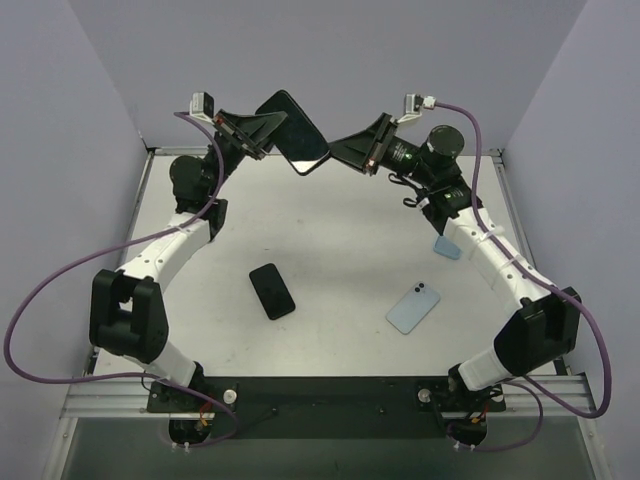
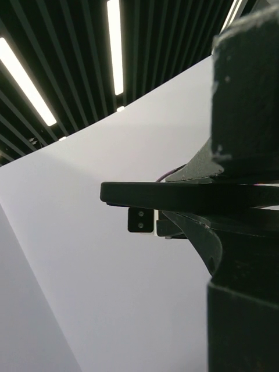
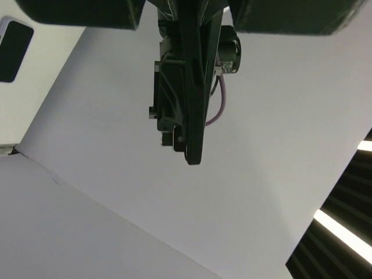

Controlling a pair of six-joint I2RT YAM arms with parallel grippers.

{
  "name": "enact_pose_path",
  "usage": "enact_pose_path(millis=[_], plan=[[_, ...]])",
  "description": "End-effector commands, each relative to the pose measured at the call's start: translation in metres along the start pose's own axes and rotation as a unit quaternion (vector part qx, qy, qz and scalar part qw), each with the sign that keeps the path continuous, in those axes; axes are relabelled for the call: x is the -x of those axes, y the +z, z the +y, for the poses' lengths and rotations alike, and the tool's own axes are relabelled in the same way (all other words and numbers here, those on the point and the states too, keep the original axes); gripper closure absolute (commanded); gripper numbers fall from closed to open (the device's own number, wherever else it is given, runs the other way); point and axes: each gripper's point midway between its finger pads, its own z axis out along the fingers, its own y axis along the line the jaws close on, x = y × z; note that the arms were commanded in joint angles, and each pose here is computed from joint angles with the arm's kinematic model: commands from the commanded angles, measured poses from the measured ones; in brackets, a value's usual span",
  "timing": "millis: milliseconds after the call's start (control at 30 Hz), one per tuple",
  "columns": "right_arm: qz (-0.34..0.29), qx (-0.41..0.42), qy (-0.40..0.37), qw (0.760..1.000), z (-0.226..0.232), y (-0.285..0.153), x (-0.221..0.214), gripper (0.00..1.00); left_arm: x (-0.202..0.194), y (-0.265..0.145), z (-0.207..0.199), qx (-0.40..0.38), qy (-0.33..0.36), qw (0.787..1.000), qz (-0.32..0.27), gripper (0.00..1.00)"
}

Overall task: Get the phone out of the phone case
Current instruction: Remove the phone case from the phone.

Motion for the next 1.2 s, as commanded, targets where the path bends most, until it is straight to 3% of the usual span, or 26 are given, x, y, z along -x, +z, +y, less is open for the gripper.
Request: enact_pose_path(millis=[0, 300, 467, 633, 733, 767, 800, 933, 1067, 1100, 1167], plan=[[0.171, -0.097, 0.086, 0.977, -0.083, -0.005, -0.091, 0.89, -0.071, -0.003, -0.104, -0.142, 0.007, 0.98, 0.137, 1.0], [0.15, -0.096, 0.093, 0.98, -0.086, 0.012, -0.081, 0.87, -0.082, -0.006, -0.083, -0.125, -0.014, 0.982, 0.144, 1.0], [0.118, -0.089, 0.113, 0.983, -0.089, 0.023, -0.068, 0.79, -0.083, -0.012, -0.08, -0.119, -0.013, 0.983, 0.135, 1.0], [0.098, -0.072, 0.133, 0.984, -0.087, 0.035, -0.061, 0.78, -0.083, -0.016, -0.076, -0.111, -0.008, 0.986, 0.126, 1.0], [0.094, -0.058, 0.14, 0.984, -0.085, 0.039, -0.06, 0.83, -0.083, -0.018, -0.075, -0.109, -0.008, 0.986, 0.125, 1.0], [0.095, -0.054, 0.152, 0.982, -0.085, 0.04, -0.061, 0.94, -0.084, -0.018, -0.075, -0.108, -0.006, 0.986, 0.127, 1.0], [0.096, -0.045, 0.148, 0.983, -0.082, 0.04, -0.061, 1.0, -0.084, -0.018, -0.074, -0.107, -0.006, 0.986, 0.128, 1.0], [0.09, -0.058, 0.142, 0.984, -0.089, 0.031, -0.061, 1.0, -0.088, -0.02, -0.057, -0.081, -0.005, 0.987, 0.137, 1.0], [0.067, -0.134, 0.134, 0.98, -0.122, 0.003, -0.062, 1.0, -0.097, -0.03, -0.011, -0.015, -0.004, 0.988, 0.156, 1.0], [0.059, -0.148, 0.127, 0.979, -0.127, -0.006, -0.063, 1.0, -0.098, -0.032, 0.002, 0.004, 0.001, 0.988, 0.155, 0.88], [0.04, -0.179, 0.129, 0.975, -0.143, -0.02, -0.06, 1.0, -0.104, -0.04, 0.027, 0.035, -0.004, 0.986, 0.161, 0.75]])
